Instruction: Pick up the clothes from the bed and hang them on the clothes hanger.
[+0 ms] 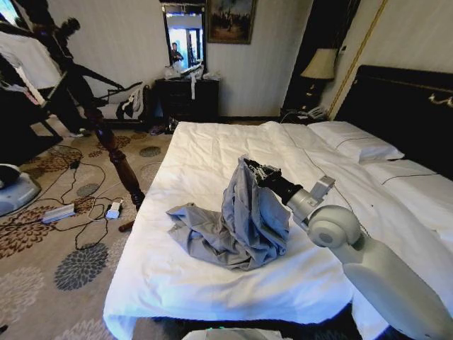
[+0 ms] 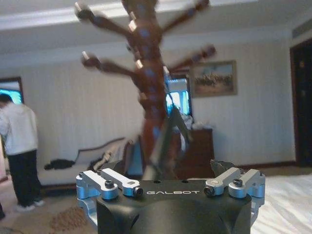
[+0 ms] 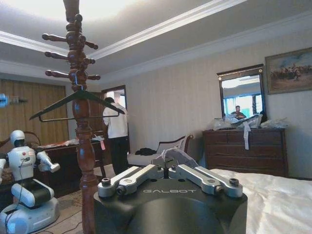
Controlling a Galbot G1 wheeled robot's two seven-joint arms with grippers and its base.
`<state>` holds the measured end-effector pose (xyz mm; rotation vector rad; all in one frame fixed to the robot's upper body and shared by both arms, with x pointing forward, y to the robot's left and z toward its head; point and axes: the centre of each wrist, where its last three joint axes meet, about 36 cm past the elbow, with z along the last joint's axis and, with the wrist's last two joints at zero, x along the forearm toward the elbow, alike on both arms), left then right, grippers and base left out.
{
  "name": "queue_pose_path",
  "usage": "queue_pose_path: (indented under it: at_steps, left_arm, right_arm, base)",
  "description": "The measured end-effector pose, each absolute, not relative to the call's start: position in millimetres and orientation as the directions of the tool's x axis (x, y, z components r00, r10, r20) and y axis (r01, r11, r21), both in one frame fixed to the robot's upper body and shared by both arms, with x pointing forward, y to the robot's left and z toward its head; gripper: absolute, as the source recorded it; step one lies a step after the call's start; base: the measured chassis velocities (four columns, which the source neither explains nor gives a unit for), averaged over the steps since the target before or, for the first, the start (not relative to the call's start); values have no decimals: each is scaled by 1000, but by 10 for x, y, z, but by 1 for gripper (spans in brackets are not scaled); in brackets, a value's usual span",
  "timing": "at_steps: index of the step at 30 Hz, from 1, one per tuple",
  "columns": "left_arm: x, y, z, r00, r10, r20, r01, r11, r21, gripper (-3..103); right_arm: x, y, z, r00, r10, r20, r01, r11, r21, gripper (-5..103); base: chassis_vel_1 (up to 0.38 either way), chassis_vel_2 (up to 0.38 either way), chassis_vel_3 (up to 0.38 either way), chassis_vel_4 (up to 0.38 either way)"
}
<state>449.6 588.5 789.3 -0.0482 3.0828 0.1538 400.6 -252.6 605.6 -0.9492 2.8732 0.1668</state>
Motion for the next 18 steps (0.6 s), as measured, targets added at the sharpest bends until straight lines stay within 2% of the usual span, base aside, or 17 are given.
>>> queue_pose_path:
  at_steps: [5,11,14,16,18]
  left_arm:
    - [4512,5662,7374,-998,-30,-52,-35,995,95,100]
    - [4540,5626,7329,-998,-38,-59,-45,991,127,100]
    - [4579,5513,7068,-1000,-15,-4,-15,985,172,100]
    - [4585,5444,6918,-1000,0,12,2,986,168,100]
    - [4587,5250,6498,-999,12,45,18,989,146,100]
  right_arm:
    - [4021,-2519,6020,-801,-582,-137,-595,799,82,0]
    - [4062,-2513,5962,-808,-575,-129,-587,804,94,0]
    - [4088,-2494,5923,-811,-570,-130,-583,805,109,0]
    - [4093,-2487,5912,-813,-568,-132,-581,805,115,0]
    - [4098,-2486,5889,-816,-563,-131,-577,807,124,0]
  base:
    - [0,0,0,0]
    - [0,0,0,0]
    - [0,0,0,0]
    - [0,0,0,0]
    - [0,0,0,0]
